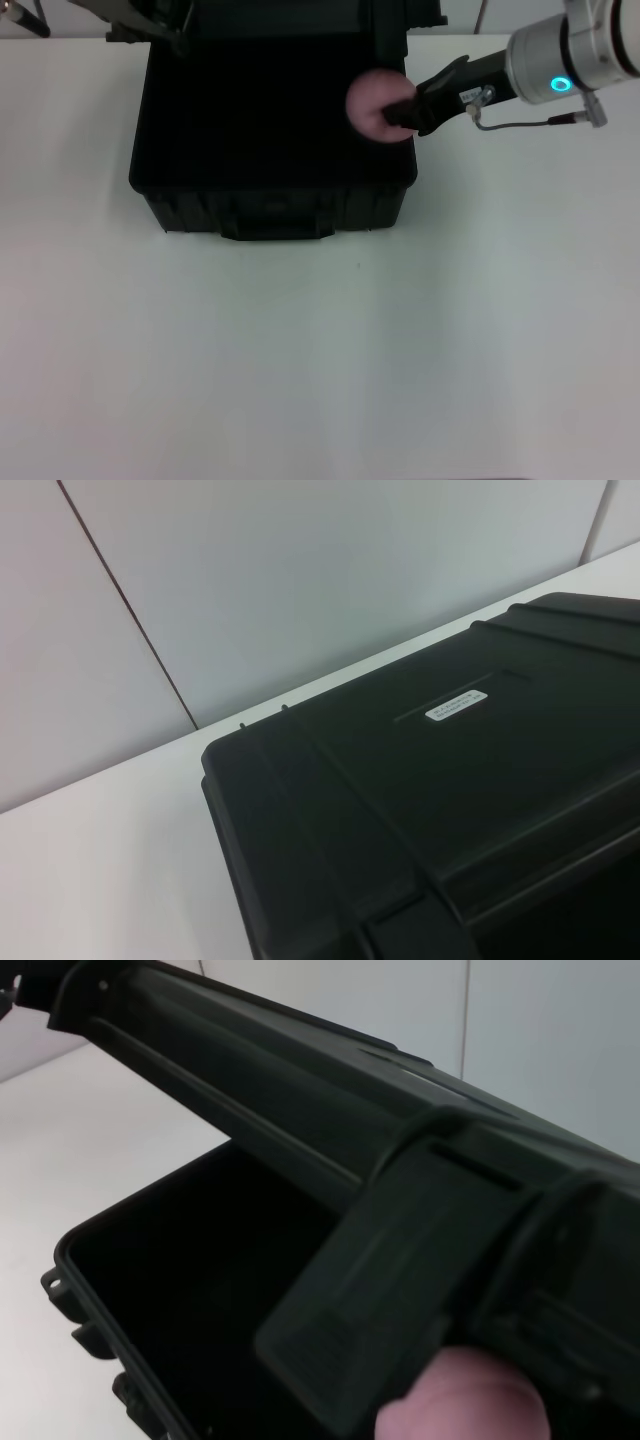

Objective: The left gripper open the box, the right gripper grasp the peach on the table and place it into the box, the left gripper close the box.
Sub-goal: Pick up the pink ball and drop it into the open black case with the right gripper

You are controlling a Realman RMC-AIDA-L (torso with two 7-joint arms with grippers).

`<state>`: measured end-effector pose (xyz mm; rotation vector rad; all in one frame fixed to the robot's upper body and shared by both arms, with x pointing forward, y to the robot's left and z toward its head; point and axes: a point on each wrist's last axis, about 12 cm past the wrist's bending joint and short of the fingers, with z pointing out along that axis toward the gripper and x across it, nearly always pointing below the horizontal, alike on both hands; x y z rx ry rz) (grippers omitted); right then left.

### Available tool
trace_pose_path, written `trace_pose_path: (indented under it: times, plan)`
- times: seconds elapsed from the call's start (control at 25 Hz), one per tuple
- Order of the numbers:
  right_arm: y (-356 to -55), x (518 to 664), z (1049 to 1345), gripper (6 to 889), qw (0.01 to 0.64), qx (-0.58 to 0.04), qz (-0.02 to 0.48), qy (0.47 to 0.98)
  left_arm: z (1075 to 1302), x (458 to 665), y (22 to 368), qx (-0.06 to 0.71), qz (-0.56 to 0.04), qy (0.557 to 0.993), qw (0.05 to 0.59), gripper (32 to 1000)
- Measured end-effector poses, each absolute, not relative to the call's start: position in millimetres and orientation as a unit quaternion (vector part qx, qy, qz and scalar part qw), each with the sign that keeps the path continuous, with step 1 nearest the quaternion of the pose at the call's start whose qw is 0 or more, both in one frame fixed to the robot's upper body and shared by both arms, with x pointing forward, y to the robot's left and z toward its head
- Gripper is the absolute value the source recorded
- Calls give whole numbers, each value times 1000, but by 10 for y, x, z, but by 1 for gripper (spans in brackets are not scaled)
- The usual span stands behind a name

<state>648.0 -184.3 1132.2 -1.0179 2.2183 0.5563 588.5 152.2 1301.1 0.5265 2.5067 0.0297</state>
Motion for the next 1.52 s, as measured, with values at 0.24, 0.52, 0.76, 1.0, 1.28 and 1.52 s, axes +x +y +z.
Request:
trace_pose_path:
  times: [0.24, 0.52, 0.76, 1.0, 1.28, 1.52]
  plan:
    - [-1800, 6508, 11272, 53, 330, -381, 211, 837, 13016, 5886, 1516, 198, 11, 937, 286, 401]
    - [-1779, 6526, 11212, 48, 337, -379, 206, 837, 13023, 5885, 1497, 201, 12, 936, 287, 401]
    - [-1777, 6532, 11180, 42, 341, -374, 205, 838, 13020, 5884, 1486, 203, 13, 936, 287, 401]
    - [-1744, 6539, 11138, 43, 340, -375, 201, 839, 13023, 5885, 1475, 205, 13, 936, 287, 401]
    - [-1718, 6539, 11132, 44, 338, -377, 203, 838, 13028, 5886, 1469, 205, 12, 935, 287, 401]
    - [-1708, 6537, 11130, 45, 338, -377, 204, 838, 13029, 5886, 1468, 205, 12, 935, 288, 400]
